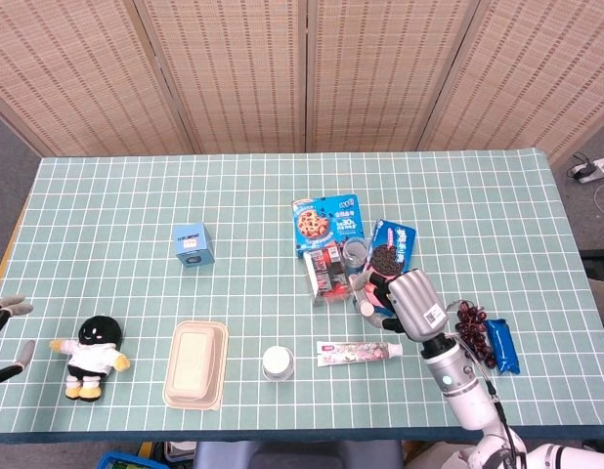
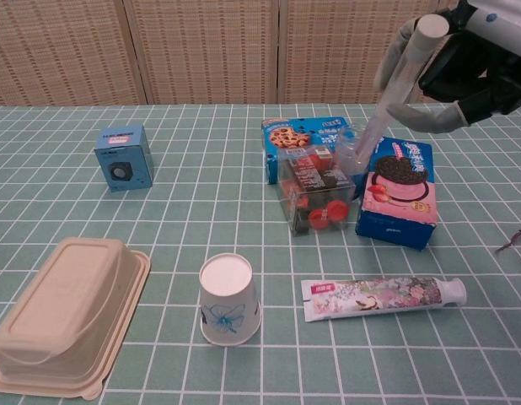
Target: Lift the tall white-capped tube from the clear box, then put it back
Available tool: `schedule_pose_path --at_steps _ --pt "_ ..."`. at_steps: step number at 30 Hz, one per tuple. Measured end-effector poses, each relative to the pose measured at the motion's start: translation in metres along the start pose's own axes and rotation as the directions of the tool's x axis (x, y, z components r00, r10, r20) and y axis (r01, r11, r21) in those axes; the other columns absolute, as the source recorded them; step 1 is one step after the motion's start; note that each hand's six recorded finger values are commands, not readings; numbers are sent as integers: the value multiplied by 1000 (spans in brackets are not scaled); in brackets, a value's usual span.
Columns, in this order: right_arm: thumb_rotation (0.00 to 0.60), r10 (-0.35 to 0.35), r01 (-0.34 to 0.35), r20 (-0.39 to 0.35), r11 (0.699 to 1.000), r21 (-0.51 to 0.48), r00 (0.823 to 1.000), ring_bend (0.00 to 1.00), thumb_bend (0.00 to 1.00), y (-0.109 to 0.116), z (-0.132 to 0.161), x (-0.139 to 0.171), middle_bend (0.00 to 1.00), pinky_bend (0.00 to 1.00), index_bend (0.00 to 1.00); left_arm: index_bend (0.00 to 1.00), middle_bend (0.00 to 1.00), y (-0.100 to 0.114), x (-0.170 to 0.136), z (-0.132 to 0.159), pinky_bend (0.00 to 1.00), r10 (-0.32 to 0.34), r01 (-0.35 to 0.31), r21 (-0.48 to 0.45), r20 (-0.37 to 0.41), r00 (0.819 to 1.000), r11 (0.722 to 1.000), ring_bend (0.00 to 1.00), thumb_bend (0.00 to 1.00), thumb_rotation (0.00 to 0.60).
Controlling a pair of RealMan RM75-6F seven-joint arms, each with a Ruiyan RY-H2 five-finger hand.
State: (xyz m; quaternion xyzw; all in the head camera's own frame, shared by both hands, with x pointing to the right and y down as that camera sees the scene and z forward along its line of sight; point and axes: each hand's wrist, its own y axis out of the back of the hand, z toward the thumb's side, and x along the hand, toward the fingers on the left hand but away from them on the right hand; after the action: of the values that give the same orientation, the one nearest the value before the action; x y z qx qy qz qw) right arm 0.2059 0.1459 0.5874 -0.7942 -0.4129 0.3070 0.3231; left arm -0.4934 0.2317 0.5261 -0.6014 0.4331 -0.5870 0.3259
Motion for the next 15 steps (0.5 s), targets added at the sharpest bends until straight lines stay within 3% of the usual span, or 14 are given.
schedule_pose_path --at_steps 5,9,12,15 --pt "600 19 -19 -1 974 -224 1000 1000 721 0 2 0 1000 1000 756 380 239 0 0 0 337 -1 1 0 0 1000 1000 181 358 600" --pt "600 43 -44 -13 906 -422 999 1000 726 0 5 0 1000 1000 757 380 239 0 0 0 337 1 -1 -1 0 1000 1000 181 358 600" --pt "600 61 -62 -19 871 -488 998 1000 726 0 4 1 1000 1000 756 380 239 0 -1 0 337 0 0 0 1 1000 1000 181 358 600" --pt "600 70 -68 -15 880 -469 997 1000 728 1 1 1 1000 1000 756 380 239 0 -1 1 337 -1 1 2 2 1000 1000 181 358 600"
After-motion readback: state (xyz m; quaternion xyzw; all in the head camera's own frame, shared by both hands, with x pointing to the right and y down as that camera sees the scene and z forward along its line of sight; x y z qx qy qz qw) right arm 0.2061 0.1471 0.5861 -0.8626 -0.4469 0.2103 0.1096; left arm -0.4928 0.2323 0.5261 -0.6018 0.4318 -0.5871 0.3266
